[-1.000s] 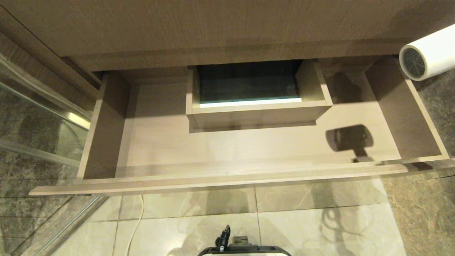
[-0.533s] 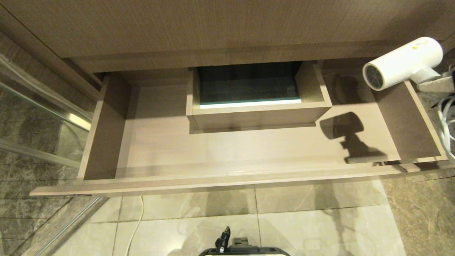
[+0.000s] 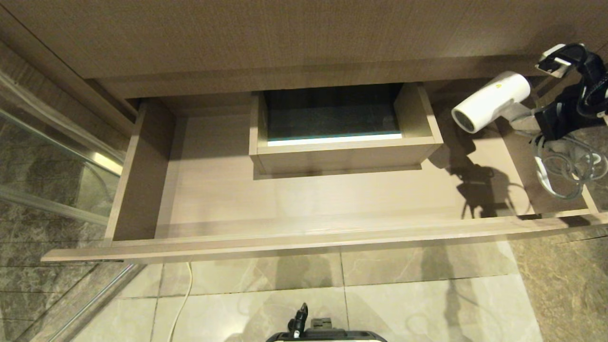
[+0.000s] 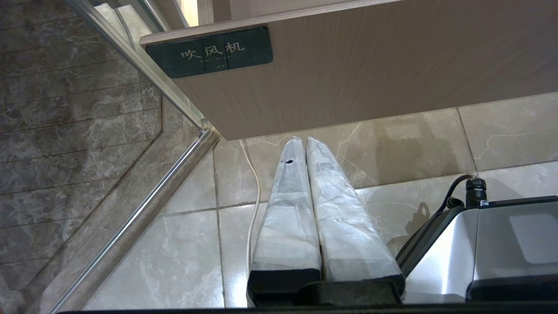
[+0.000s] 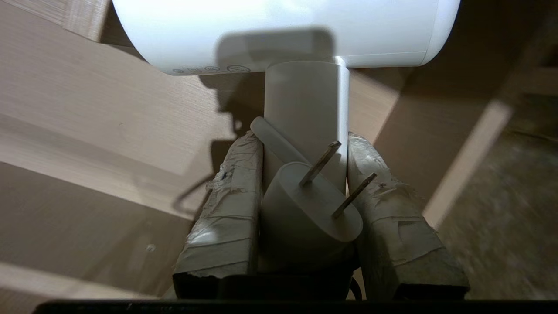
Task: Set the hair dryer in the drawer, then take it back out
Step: Put it into the drawer
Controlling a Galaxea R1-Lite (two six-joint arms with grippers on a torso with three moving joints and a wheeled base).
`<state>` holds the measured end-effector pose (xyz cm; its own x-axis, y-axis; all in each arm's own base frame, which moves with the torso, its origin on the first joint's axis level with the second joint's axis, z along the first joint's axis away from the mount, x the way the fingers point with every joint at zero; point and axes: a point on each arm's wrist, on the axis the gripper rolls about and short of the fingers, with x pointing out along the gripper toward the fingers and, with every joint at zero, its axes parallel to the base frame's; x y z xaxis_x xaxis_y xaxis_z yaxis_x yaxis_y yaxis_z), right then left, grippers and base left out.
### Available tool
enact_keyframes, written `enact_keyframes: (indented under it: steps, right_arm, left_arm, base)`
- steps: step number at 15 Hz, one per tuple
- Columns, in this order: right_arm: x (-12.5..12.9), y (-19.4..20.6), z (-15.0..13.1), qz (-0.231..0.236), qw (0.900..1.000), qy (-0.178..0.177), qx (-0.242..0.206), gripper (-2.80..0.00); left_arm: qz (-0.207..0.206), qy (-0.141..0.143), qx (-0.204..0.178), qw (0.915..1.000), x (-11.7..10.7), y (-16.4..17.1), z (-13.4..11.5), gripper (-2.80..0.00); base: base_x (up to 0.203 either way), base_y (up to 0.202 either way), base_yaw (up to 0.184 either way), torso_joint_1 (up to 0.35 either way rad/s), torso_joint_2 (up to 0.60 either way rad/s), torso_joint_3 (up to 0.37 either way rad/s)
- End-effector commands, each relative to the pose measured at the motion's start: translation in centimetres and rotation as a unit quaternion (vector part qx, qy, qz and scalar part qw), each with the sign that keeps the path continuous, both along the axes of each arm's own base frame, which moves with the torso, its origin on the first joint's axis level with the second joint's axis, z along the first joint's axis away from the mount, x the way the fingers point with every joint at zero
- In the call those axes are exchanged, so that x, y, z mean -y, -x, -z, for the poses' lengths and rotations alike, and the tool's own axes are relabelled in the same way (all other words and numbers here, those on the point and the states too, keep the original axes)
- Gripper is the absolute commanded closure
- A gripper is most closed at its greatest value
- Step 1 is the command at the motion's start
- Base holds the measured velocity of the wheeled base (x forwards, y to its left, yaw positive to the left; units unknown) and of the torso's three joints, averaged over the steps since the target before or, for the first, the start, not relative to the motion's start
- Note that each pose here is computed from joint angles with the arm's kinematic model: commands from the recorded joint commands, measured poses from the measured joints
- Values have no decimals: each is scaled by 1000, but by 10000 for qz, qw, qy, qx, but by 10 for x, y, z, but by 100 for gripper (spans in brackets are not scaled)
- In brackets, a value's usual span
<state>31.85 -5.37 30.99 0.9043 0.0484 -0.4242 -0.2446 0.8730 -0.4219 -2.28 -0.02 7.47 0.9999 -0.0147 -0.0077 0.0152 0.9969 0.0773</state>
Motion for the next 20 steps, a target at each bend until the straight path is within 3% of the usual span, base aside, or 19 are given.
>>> enact_keyframes:
  steps: [1,6,14,17,18,20]
  right_arm:
    - [6,-32,27,-85,9995,-18,-304,0]
    - [9,-64,50,-516,9978,-359,-194,0]
    - [20,-115,80,-551,9980,-166,274,0]
    - [22,-120,89,-536,9982,-178,216,0]
    - [23,-120,90,-531,9982,-182,189,-280]
    - [22,-120,93,-530,9983,-186,141,-280]
  left_arm:
    - [2,-4,-7,10000,0,0,0,0]
    - [-4,-4,-7,10000,0,0,0,0]
    - [-4,-4,-7,10000,0,0,0,0]
    - [1,-4,-7,10000,0,0,0,0]
    - [-4,-4,-7,10000,0,0,0,0]
    - [2,-4,-6,10000,0,0,0,0]
  base:
    - [0,0,0,0,0,0]
    - [0,0,0,0,0,0]
    - [0,0,0,0,0,0]
    - [0,0,0,0,0,0]
    - [0,0,0,0,0,0]
    - [0,0,0,0,0,0]
